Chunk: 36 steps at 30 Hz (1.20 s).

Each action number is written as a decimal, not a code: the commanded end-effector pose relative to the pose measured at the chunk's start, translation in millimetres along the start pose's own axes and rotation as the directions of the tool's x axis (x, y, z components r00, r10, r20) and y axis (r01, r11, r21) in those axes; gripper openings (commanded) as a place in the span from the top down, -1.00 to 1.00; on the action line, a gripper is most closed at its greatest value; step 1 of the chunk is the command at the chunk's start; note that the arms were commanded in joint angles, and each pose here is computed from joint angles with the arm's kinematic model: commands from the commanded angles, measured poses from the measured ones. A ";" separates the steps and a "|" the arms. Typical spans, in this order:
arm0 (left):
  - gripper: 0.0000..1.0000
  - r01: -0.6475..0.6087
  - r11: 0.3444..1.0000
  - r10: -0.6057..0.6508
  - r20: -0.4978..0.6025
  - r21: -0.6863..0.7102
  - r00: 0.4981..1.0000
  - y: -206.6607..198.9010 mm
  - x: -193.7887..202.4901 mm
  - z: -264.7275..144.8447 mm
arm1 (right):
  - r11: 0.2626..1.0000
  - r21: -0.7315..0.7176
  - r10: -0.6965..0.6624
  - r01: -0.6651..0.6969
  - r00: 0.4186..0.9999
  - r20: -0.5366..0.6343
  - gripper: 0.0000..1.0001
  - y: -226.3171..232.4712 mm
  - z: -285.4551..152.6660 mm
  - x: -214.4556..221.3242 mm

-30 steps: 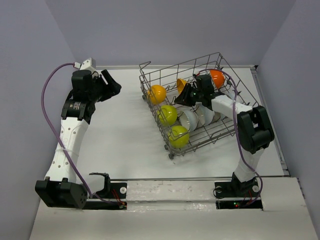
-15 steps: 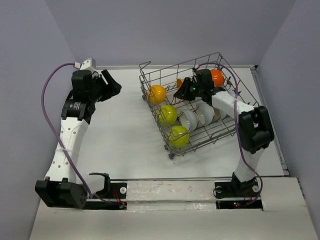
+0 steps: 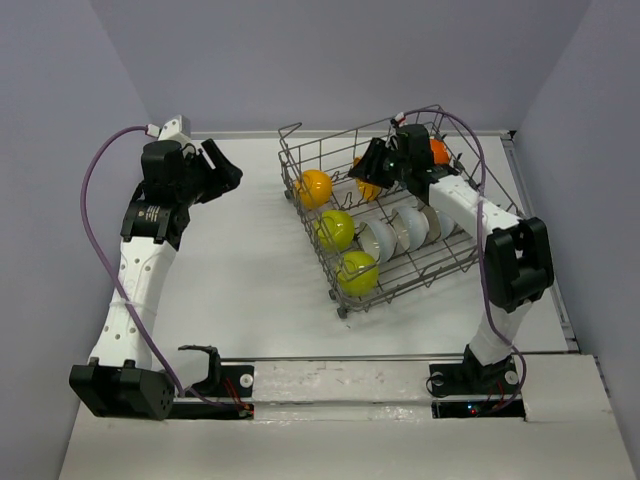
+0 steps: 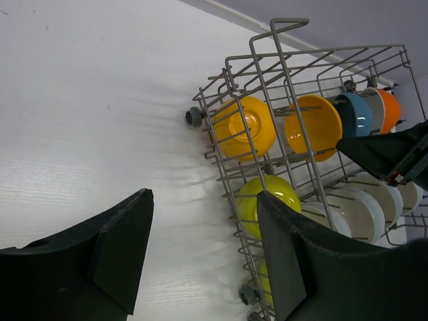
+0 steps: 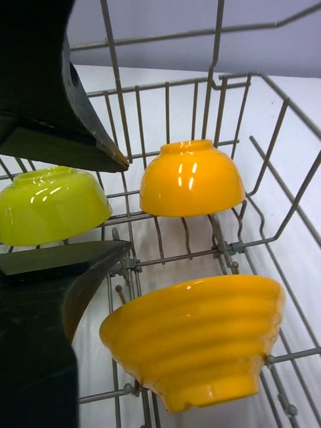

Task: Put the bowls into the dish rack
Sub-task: Reset both arms

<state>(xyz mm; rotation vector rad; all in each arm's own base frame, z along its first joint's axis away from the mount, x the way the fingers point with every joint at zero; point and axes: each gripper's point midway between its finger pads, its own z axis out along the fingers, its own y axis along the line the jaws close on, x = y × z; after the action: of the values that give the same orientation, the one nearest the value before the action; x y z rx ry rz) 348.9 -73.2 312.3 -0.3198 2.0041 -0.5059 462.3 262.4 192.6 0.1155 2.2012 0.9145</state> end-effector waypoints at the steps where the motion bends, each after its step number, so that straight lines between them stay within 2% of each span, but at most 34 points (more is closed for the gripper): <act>1: -0.44 -0.014 0.999 0.012 0.051 0.046 0.999 -9.7 -11.7 -8.1 | 0.996 -0.035 -0.073 0.080 0.981 0.181 -0.07 39.7 -47.0 -53.0; 5: -0.44 -0.018 0.998 0.015 0.052 0.064 0.999 -12.5 -11.4 -8.3 | 0.989 -0.012 -0.141 0.151 0.946 0.291 -0.43 55.3 -81.6 -78.5; 6: -0.44 -0.021 0.997 0.017 0.055 0.070 0.998 -13.3 -11.4 -8.2 | 0.986 0.016 -0.161 0.165 0.933 0.322 -0.63 54.1 -89.2 -84.9; 9: -0.45 -0.024 0.997 0.020 0.062 0.070 0.998 -12.4 -11.3 -7.1 | 0.979 0.046 -0.201 0.200 0.888 0.414 -0.99 66.0 -124.4 -103.3; 11: -0.46 -0.026 0.998 0.022 0.065 0.061 0.998 -10.0 -10.5 -6.6 | 0.969 0.077 -0.243 0.233 0.860 0.449 -1.00 67.2 -142.0 -107.9; 16: -0.54 -0.042 0.998 0.036 0.106 0.055 0.994 -11.1 -20.9 -7.9 | 0.960 0.143 -0.278 0.241 0.754 0.595 -1.00 79.5 -216.8 -125.7; 21: -0.75 -0.070 0.994 0.053 0.193 0.082 0.980 -32.7 -46.2 -13.5 | 0.962 0.147 -0.266 0.229 0.682 0.682 -1.00 82.3 -269.8 -119.0; 24: -0.79 -0.078 0.993 0.056 0.221 0.091 0.974 -43.9 -55.8 -15.3 | 0.963 0.173 -0.269 0.209 0.649 0.712 -1.00 72.6 -284.8 -113.5; 26: -0.96 -0.086 0.992 0.063 0.245 0.087 0.968 -51.4 -65.3 -15.8 | 0.960 0.191 -0.279 0.206 0.619 0.734 -1.00 73.2 -302.2 -114.9; 31: -0.98 -0.100 0.991 0.069 0.291 0.092 0.954 -72.6 -85.2 -18.1 | 0.957 0.220 -0.291 0.191 0.594 0.750 -1.00 77.7 -326.5 -120.9; 36: -0.98 -0.120 0.990 0.087 0.341 0.075 0.936 -83.9 -105.6 -24.5 | 0.951 0.205 -0.306 0.232 0.606 0.734 -1.00 90.6 -331.7 -122.1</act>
<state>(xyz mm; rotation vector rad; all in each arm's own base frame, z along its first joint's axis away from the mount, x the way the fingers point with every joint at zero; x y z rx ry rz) 374.9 -102.8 407.0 -0.2239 1.7540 -0.4862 323.4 103.1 446.4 0.1833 1.4576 0.4638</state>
